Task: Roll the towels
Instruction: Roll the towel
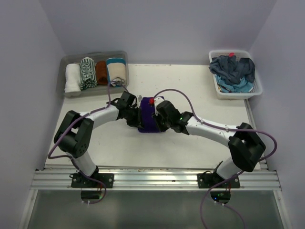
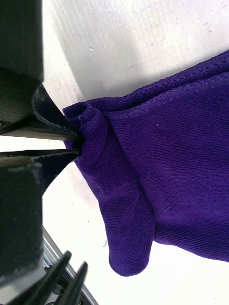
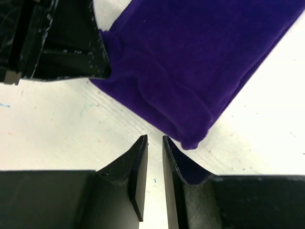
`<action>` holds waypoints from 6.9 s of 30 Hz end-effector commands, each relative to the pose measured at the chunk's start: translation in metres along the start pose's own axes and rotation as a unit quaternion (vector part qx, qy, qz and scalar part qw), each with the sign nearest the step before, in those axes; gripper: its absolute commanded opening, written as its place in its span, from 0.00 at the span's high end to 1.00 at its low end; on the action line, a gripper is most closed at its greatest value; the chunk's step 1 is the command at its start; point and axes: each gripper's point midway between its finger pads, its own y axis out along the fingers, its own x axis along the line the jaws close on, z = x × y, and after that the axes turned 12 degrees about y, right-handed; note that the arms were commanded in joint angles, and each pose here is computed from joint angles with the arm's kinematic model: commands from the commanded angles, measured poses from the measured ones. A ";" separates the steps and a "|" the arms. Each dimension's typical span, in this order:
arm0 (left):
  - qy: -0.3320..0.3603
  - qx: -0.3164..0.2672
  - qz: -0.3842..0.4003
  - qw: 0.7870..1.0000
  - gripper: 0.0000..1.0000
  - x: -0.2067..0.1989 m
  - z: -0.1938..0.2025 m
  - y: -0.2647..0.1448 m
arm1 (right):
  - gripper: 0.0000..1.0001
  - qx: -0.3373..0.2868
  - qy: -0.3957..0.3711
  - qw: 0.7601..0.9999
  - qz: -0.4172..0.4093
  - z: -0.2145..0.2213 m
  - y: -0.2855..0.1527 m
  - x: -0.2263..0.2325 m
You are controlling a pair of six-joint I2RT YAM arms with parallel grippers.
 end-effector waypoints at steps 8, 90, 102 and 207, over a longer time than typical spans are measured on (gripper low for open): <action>-0.001 -0.023 -0.004 1.000 0.84 -0.004 -0.027 0.006 | 0.81 -0.005 0.028 0.999 0.015 -0.014 0.031 -0.002; -0.040 -0.102 -0.005 0.994 0.20 0.025 -0.015 -0.076 | 1.00 0.125 -0.027 0.992 -0.005 0.026 0.047 0.014; -0.128 -0.086 0.081 0.985 0.16 0.008 -0.002 -0.046 | 0.90 0.129 0.066 0.989 0.014 0.016 0.048 0.029; -0.032 -0.049 0.022 0.998 0.76 0.005 -0.034 0.014 | 0.98 0.044 0.177 0.975 0.130 -0.012 0.050 -0.074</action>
